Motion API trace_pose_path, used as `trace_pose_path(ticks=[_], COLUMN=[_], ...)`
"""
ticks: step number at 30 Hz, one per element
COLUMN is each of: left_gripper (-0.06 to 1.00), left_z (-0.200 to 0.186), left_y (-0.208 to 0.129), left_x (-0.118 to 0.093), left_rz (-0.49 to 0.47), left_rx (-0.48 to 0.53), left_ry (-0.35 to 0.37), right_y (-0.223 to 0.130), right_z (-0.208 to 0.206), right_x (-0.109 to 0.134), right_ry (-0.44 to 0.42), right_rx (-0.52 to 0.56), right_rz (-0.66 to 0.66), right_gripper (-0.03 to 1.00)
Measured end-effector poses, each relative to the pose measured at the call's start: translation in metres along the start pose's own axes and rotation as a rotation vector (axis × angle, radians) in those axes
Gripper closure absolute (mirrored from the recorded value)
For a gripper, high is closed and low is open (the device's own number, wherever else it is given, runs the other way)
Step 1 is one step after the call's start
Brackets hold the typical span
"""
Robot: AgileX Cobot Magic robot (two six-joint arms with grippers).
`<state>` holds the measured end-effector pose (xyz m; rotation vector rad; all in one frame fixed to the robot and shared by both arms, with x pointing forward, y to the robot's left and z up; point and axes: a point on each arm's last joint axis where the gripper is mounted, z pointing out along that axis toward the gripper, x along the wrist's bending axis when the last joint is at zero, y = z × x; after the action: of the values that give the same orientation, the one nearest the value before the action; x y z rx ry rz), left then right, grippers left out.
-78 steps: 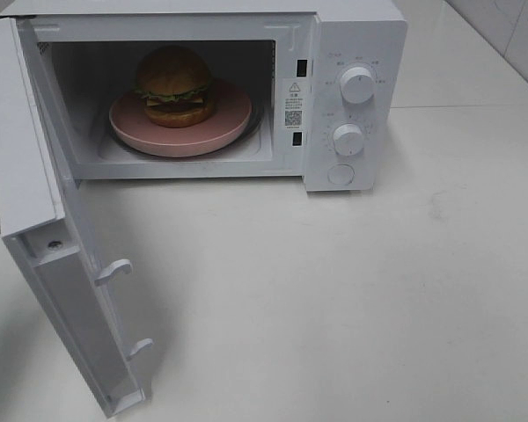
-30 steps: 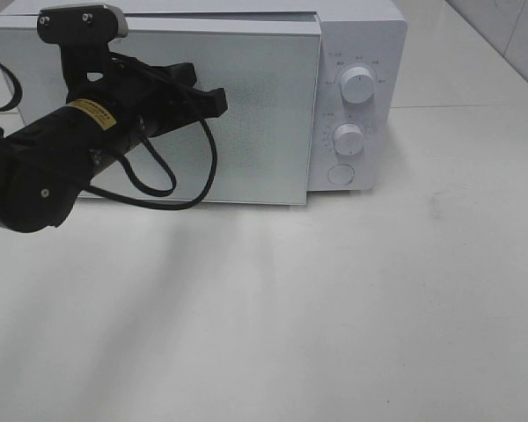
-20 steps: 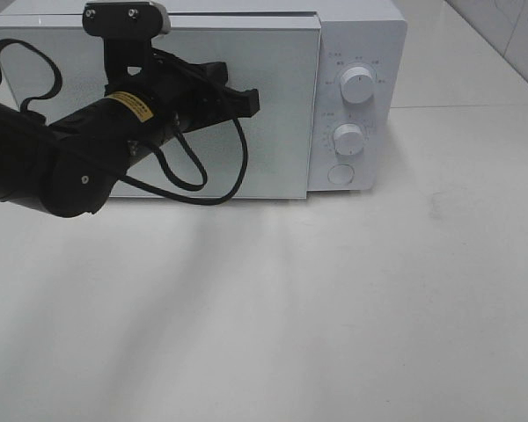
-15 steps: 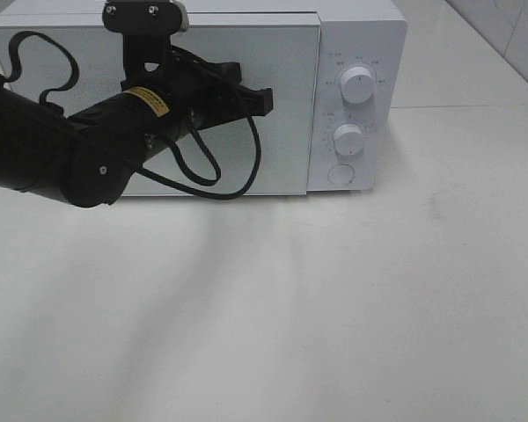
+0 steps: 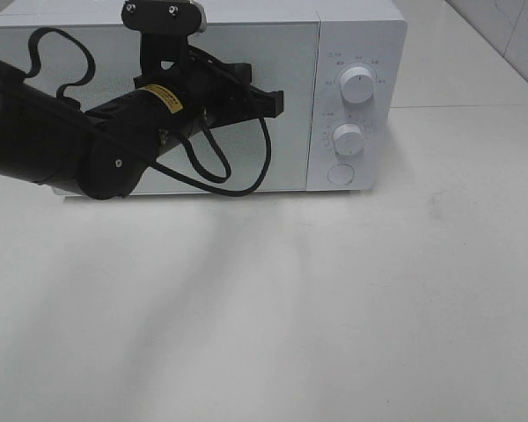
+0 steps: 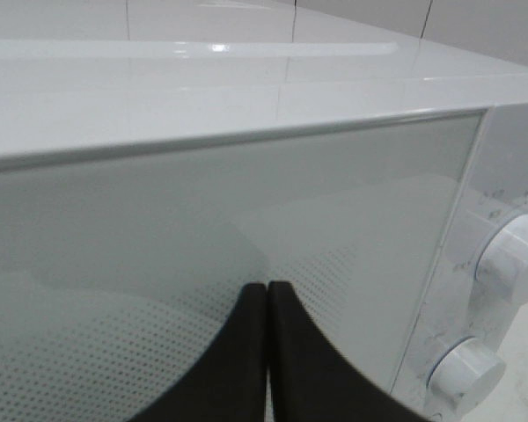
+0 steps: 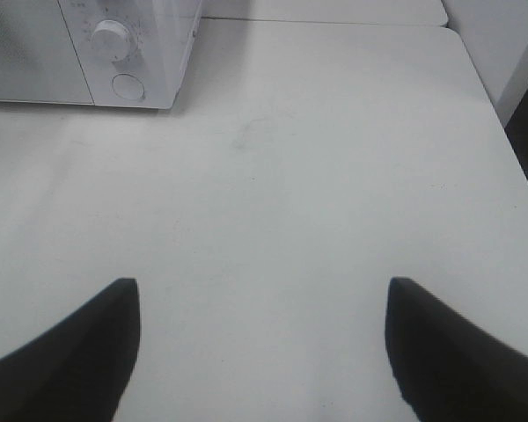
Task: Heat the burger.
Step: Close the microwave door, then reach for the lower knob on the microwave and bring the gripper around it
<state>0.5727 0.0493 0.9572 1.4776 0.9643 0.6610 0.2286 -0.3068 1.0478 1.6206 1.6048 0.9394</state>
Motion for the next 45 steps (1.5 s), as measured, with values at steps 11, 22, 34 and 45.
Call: trace_pose_path(ticks=[11, 22, 34, 45], left_gripper=[0.23, -0.04, -0.05, -0.05], left_z=[-0.037, -0.089, -0.144, -0.223], left_y=[0.001, 0.022, 0.056, 0.102], left_x=[-0.009, -0.012, 0.021, 0.108], left_rz=[0.024, 0.051, 0.034, -0.227], left_rx=[0.376, 0.754, 0.988, 0.994], left_ry=[-0.047, -0.077, 0.009, 0.323], right_y=[0.000, 0.000, 0.000, 0.000], right_z=[0.000, 0.000, 0.000, 0.000], right_x=[0.000, 0.000, 0.000, 0.000], right_ry=[0.000, 0.000, 0.000, 0.000], right_rx=[0.000, 0.000, 0.000, 0.000], right_rz=[0.000, 0.000, 0.000, 0.000], right_gripper=[0.23, 0.23, 0.23, 0.23])
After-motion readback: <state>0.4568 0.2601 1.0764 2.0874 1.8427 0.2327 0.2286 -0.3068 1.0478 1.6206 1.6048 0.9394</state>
